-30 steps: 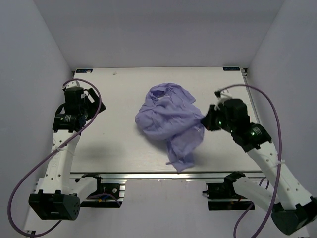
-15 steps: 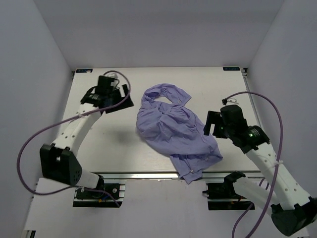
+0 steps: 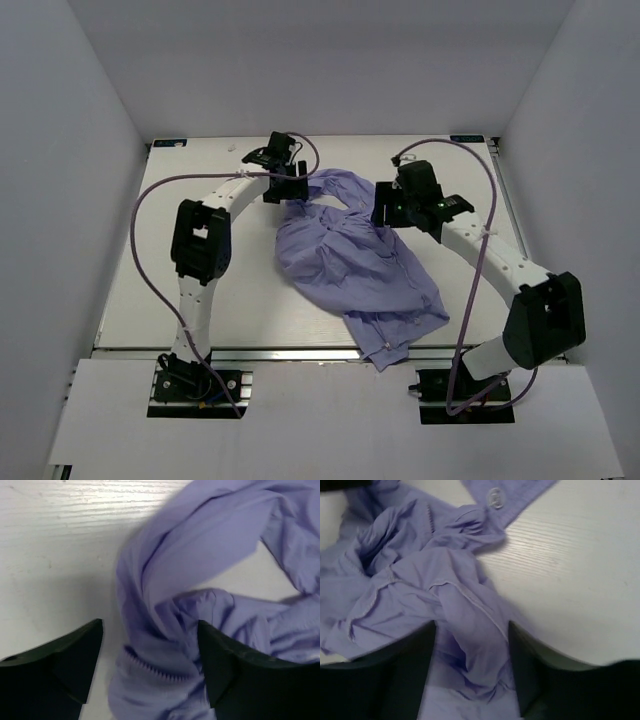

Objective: Zip up the jacket

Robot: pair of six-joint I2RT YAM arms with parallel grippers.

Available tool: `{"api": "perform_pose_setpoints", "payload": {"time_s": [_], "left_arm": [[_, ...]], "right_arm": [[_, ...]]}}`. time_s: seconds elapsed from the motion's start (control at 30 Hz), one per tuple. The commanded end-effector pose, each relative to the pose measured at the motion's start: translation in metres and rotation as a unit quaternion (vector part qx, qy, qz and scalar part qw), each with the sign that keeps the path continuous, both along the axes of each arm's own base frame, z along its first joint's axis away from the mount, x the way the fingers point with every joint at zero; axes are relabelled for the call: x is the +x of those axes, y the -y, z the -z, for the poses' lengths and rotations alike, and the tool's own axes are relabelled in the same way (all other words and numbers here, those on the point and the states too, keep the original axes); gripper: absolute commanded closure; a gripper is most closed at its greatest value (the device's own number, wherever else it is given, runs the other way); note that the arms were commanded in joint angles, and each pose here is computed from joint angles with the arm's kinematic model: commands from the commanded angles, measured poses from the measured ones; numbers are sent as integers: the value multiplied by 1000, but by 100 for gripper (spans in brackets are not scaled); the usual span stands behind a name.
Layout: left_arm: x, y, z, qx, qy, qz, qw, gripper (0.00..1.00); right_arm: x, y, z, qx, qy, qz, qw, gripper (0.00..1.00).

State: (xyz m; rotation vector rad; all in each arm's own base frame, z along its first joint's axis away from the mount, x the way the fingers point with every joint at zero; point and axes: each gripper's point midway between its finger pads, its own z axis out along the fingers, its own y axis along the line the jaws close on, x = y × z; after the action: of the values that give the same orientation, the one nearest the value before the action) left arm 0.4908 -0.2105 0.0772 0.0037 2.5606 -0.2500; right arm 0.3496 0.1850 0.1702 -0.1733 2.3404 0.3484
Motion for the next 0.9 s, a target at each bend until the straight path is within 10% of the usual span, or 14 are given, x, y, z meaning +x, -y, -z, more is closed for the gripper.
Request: {"api": "perform_pose_setpoints", "payload": {"time_s": [0.0, 0.07, 0.17, 0.2, 0.27, 0.37, 0.67, 0.87], "left_arm": [[22, 13, -17, -17, 27, 15, 999, 23], [28, 19, -3, -21, 24, 18, 999, 29], [31, 26, 4, -36, 21, 25, 999, 54], [30, 26, 6, -36, 18, 23, 999, 78], [29, 17, 8, -20, 18, 0, 1000, 100], [20, 0, -1, 0, 31, -29, 999, 100], [-27, -65, -43, 55, 61, -140, 987, 100], [-63, -84, -47, 51, 65, -152, 985, 100]], "right_arm": [[-8, -50, 1, 93, -5, -110, 990, 52], [-34, -72, 10, 104, -25, -167, 980, 57], [-92, -93, 30, 79, -39, -245, 966, 94], [-117, -93, 49, 68, -62, -267, 959, 100], [-167, -105, 58, 62, -77, -325, 940, 100], [-221, -93, 95, 30, -136, -339, 931, 100], [-204, -81, 38, 50, -34, -269, 961, 70], [-157, -62, -26, 25, 76, -172, 982, 26]]}}
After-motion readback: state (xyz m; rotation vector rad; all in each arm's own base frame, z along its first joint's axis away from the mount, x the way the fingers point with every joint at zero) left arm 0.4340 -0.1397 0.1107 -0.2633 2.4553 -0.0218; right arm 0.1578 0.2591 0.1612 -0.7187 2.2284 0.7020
